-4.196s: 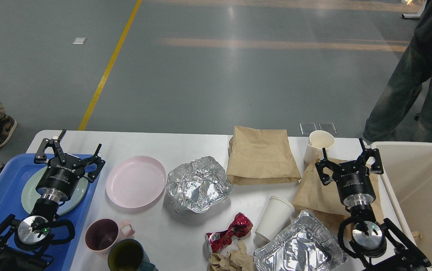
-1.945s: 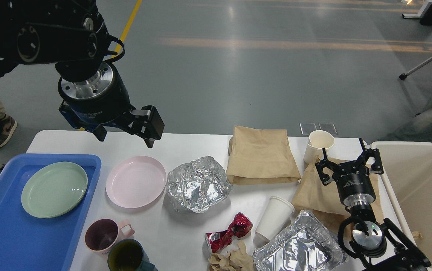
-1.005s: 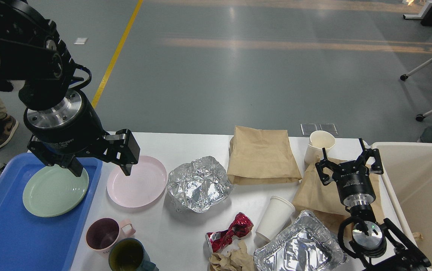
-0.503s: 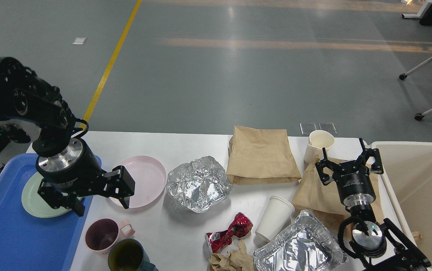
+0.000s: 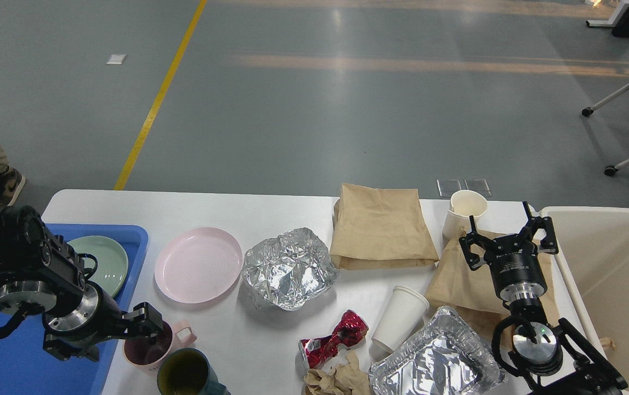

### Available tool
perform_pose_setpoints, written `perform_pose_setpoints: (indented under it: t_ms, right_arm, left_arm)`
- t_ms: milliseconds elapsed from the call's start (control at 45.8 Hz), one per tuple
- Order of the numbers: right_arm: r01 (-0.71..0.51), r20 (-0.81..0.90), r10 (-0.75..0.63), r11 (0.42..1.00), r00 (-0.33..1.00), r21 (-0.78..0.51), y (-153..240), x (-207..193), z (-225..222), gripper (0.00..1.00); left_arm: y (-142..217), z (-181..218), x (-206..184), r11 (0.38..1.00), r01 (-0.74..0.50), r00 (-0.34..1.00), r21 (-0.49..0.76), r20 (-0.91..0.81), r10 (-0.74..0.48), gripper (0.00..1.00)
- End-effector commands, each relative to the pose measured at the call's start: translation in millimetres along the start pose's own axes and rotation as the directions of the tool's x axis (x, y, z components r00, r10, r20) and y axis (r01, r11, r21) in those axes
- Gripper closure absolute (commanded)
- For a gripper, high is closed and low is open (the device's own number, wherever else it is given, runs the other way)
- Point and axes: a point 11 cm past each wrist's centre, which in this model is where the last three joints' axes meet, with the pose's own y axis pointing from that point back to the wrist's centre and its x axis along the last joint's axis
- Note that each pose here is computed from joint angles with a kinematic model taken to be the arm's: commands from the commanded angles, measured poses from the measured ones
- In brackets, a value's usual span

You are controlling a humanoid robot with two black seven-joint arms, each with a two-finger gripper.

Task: Tidy desktop
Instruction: 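Lower the left gripper toward the pink mug near the tray, then grasp the pink mug with the left gripper and lift it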

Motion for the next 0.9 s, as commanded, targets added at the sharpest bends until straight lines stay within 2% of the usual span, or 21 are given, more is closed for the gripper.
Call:
perform_pose_setpoints:
  t_ms: [0,197,350,481,590,656,721,787,874]
  right_arm:
    - [0.000,0.000,0.000,1.000,1.000,0.000,0,0,0,0.00]
    - [0.000,0.000,0.000,1.000,1.000,0.000,0,0,0,0.00]
    - [0.000,0.000,0.000,1.000,1.000,0.000,0,0,0,0.00]
    - [0.000,0.000,0.000,1.000,1.000,0.000,0,0,0,0.00]
    - [0.000,0.000,0.000,1.000,1.000,0.000,0,0,0,0.00]
    - [0.000,0.000,0.000,1.000,1.000,0.000,0,0,0,0.00]
    - [0.000,0.000,0.000,1.000,1.000,0.000,0,0,0,0.00]
    - [0.001,0.000,-0.001,1.000,1.000,-0.001,0,0,0,0.00]
    - [0.000,0.000,0.000,1.000,1.000,0.000,0,0,0,0.00]
  left_arm:
    - [-17,-7,1,1.000,0.003,1.000,0.012,0.003,-0.003,0.07]
    - [-47,-6,-2,1.000,-0.001,1.000,0.003,0.011,0.001,0.12]
    - [-54,-7,4,0.996,-0.091,0.996,0.003,0.019,0.090,0.27]
    - [-57,-4,7,0.994,-0.107,0.994,-0.008,0.021,0.107,0.39]
    - [-61,2,3,0.996,-0.090,0.995,-0.023,0.035,0.091,0.62]
    - [-62,1,1,0.997,-0.077,0.995,-0.020,0.062,0.079,0.83]
    - [-62,2,0,0.998,-0.066,0.995,-0.020,0.070,0.067,0.86]
    - [-62,1,-2,0.999,-0.051,0.996,-0.018,0.071,0.052,0.96]
    - [-62,0,-2,0.999,-0.045,0.996,-0.017,0.070,0.046,0.97]
